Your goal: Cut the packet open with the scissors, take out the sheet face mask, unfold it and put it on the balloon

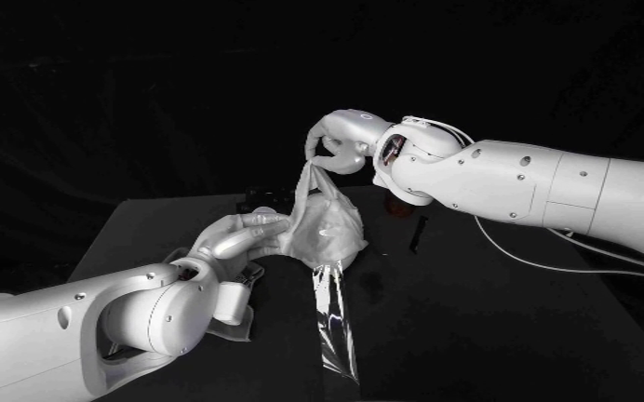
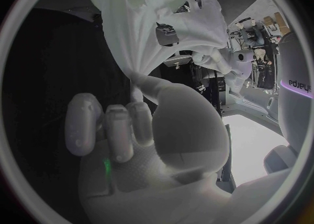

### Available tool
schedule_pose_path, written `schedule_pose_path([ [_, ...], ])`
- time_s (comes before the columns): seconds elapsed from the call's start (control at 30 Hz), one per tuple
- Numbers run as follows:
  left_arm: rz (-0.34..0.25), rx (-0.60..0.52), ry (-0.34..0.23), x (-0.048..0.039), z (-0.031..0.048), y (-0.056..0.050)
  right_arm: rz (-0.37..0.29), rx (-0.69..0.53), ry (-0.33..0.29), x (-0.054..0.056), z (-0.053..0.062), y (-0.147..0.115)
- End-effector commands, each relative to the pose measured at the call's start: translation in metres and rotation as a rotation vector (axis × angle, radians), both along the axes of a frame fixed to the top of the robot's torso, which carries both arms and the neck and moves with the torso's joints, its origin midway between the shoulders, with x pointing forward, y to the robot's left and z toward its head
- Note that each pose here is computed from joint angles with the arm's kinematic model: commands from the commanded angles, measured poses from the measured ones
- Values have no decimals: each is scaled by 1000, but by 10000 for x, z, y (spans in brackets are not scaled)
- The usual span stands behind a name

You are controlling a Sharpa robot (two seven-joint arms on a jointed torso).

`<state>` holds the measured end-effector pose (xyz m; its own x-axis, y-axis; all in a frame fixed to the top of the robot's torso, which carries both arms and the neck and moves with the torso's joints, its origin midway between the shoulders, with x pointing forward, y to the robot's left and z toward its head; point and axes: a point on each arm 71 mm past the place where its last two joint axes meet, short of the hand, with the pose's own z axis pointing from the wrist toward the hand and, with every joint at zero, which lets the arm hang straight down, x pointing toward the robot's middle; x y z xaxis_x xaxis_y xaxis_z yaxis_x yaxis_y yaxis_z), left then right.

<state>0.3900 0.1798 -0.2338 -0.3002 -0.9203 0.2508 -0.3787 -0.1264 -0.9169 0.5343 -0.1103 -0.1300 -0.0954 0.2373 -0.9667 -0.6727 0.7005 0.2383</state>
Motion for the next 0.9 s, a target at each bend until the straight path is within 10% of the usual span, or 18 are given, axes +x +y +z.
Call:
schedule_pose_path([
  [0.03, 10, 19, 9, -1, -29, 18, 25, -31, -7, -1, -45, 61],
  [0.9, 130, 57, 23, 101, -174, 171, -13, -105, -21, 126, -334, 318],
])
